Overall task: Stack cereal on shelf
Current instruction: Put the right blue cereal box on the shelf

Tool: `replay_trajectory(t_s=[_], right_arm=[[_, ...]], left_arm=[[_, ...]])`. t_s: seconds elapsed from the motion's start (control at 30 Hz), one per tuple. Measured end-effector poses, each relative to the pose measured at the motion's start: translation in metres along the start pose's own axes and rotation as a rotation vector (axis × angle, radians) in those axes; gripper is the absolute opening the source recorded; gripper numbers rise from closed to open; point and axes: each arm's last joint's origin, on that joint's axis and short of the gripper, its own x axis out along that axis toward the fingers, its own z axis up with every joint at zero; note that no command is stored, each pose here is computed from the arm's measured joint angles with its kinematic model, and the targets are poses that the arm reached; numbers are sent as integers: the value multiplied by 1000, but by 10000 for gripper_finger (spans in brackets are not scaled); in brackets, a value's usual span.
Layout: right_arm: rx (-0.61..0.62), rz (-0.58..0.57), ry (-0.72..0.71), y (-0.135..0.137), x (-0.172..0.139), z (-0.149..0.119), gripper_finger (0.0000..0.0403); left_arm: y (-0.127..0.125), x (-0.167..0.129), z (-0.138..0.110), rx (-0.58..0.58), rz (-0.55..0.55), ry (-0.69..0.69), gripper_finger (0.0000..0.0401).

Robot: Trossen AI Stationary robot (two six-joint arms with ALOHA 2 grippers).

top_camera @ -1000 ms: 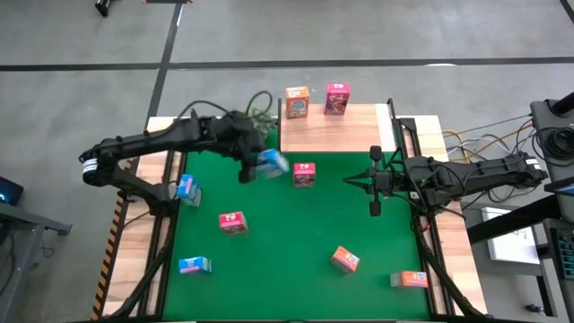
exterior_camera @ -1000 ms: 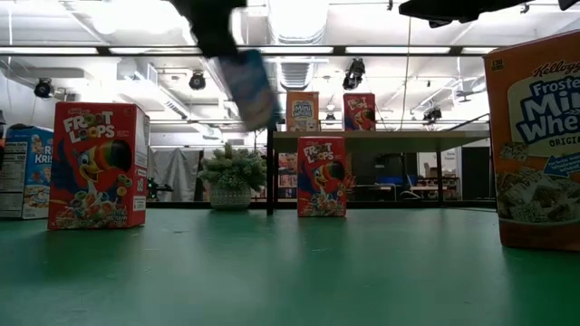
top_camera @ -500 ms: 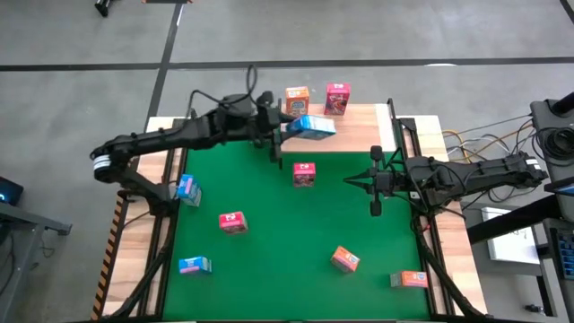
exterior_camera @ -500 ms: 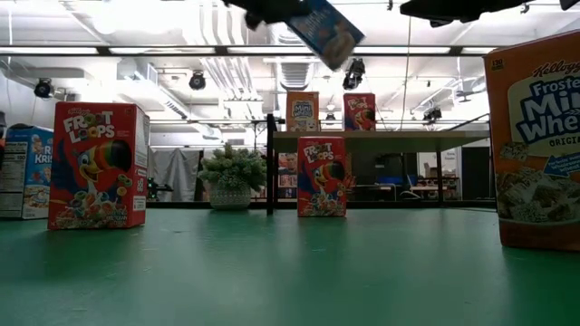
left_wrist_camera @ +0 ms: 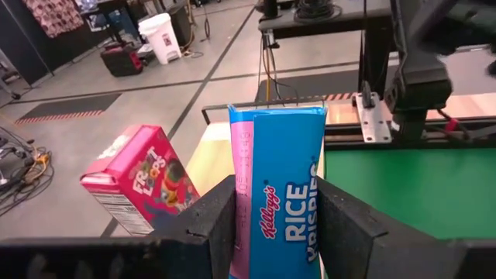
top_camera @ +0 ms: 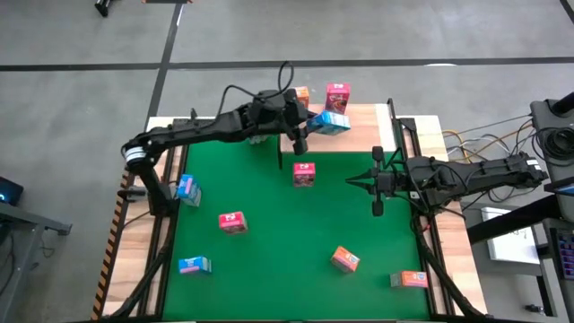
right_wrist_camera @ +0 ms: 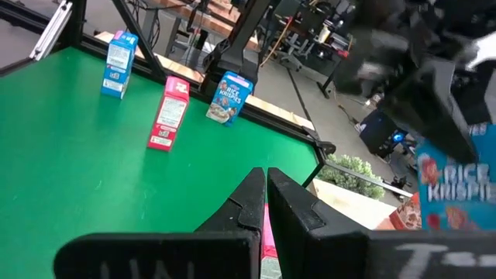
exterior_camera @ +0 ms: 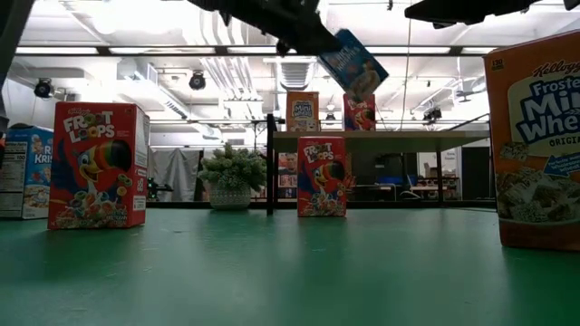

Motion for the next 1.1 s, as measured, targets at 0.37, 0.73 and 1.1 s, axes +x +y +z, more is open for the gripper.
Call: replay_trajectory(t_s=[0.37,0.73,1.1], right_arm=[[-8,-1,-3,0,0,0,9],[0,-1,-3,0,0,0,9],[-1,-2,-2,0,0,0,9]], left_arm=[[4,20,-7,-6,12,-5,132],[1,38,-24,-45,6,20,163],[0,44,-29,-39,5,29,174]])
